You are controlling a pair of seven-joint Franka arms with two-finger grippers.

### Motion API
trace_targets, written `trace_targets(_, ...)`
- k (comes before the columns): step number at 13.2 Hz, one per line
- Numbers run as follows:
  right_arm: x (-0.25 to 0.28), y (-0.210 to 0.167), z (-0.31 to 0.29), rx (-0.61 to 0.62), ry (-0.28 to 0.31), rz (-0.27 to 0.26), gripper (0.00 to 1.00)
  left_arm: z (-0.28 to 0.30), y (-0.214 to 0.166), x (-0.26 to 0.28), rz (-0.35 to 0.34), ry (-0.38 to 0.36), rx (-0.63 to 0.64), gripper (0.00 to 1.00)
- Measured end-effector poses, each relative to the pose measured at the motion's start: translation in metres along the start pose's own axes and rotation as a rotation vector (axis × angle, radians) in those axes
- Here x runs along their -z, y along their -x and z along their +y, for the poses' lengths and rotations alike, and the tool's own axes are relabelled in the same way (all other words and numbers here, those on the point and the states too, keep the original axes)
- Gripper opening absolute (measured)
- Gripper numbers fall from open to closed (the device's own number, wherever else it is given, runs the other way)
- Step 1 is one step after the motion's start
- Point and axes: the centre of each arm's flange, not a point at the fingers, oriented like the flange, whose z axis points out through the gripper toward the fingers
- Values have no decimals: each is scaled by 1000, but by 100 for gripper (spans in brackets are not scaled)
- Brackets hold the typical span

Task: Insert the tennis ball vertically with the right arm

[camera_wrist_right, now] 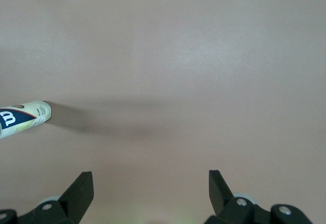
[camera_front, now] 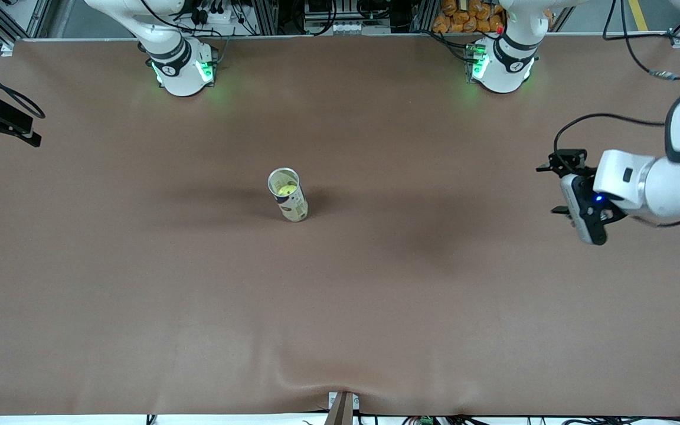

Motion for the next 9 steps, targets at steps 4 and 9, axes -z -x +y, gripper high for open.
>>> trace_targets(4,2,6,-1,-2,-4,-38,100,47,14,45,-21,-120,387,100)
trace_targets(9,1,12,21,-75,-8,-62,100,123,60,99,-50,-213,703,100)
